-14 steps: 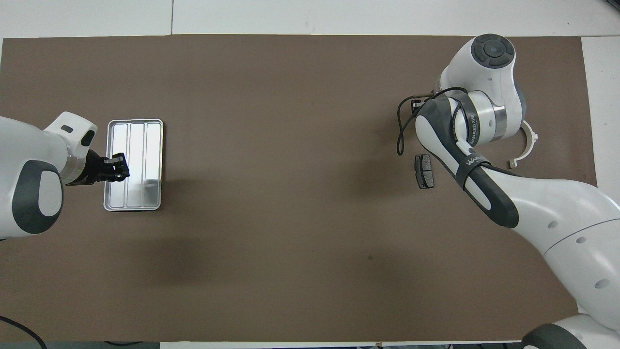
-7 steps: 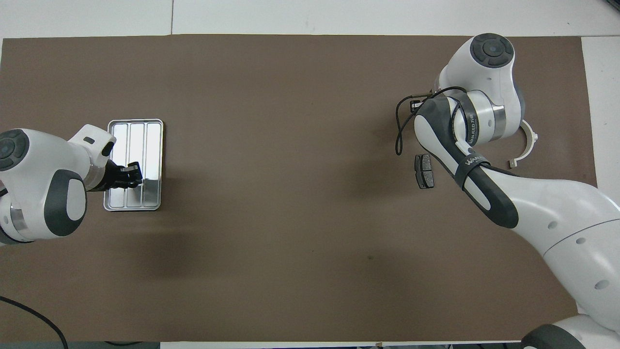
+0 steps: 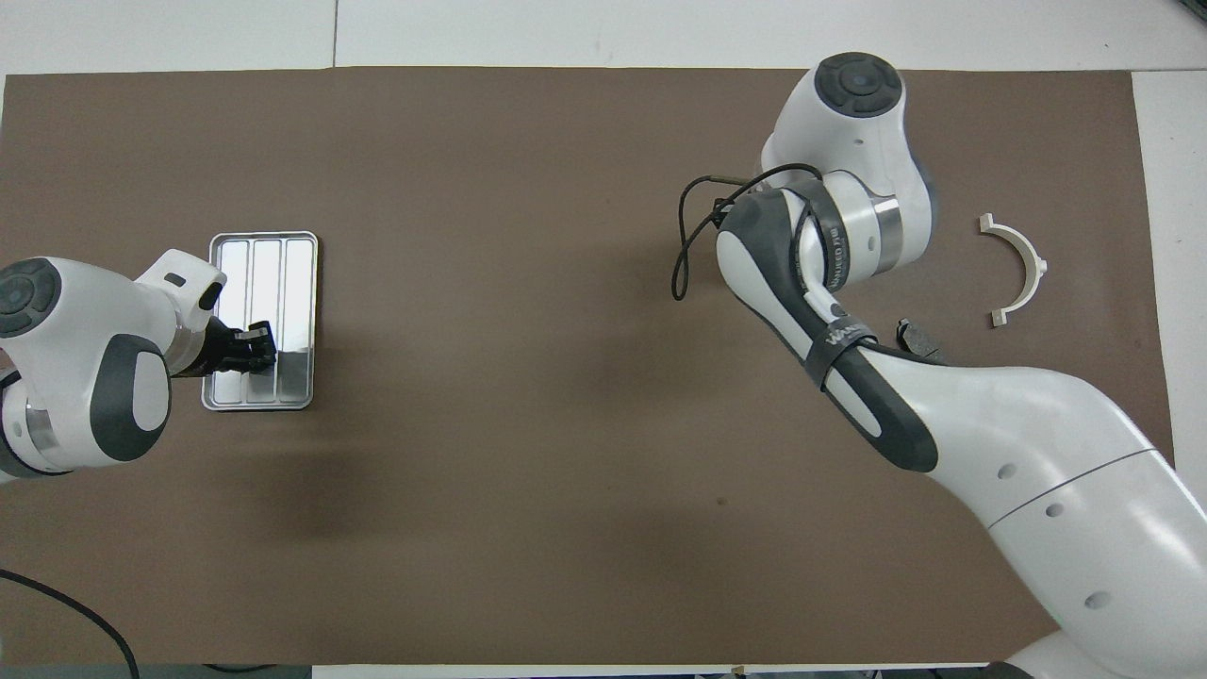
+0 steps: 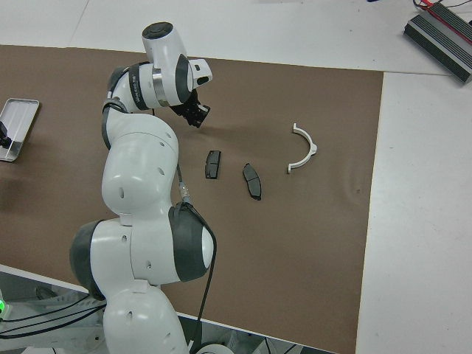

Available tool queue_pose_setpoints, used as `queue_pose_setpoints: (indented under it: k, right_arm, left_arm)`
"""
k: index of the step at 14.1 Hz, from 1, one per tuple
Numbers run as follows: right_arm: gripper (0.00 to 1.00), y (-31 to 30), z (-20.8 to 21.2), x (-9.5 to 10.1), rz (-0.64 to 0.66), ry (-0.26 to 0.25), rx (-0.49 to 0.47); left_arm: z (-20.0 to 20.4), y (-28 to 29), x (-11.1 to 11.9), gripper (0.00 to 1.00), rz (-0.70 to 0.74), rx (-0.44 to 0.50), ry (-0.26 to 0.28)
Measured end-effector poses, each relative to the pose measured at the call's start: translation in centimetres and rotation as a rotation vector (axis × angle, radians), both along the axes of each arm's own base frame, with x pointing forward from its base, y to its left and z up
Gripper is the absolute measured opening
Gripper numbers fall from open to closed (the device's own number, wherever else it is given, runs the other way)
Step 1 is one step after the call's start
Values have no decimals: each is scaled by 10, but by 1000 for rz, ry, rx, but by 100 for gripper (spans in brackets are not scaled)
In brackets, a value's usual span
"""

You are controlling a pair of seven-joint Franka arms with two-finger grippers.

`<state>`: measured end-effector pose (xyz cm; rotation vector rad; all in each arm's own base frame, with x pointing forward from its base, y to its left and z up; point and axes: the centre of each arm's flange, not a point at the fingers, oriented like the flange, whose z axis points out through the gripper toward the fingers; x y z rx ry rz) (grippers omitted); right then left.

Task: Pick bearing gear from pile to tray
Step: 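Release the bearing into the tray while the right gripper grasps another bearing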

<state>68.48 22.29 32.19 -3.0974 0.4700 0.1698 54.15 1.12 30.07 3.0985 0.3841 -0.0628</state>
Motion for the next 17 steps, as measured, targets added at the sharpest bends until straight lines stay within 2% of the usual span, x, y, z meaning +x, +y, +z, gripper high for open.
queue_pose_setpoints:
  k: [4, 5, 9, 14, 15, 17]
  right_arm:
    - [24, 113, 7, -41, -171, -26, -9]
    - [24, 134, 6, -50, -204, -37, -5]
    - [24, 188, 1, -73, -314, -76, 23]
    - [24, 226, -14, -89, -419, -105, 48]
    - [24, 236, -19, -94, -428, -117, 46]
    - [24, 251, -27, -103, -436, -137, 29]
  left_arm:
    - [0, 0, 0, 36, -1, 0, -4]
    - [0, 0, 0, 44, -2, 0, -5]
    - [14, 0, 11, 89, -3, 1, -33]
    - [47, -5, 32, 90, 33, -1, -66]
    - [50, -8, 35, 96, 42, -2, -68]
    - [51, -16, 36, 100, 55, -4, -69]
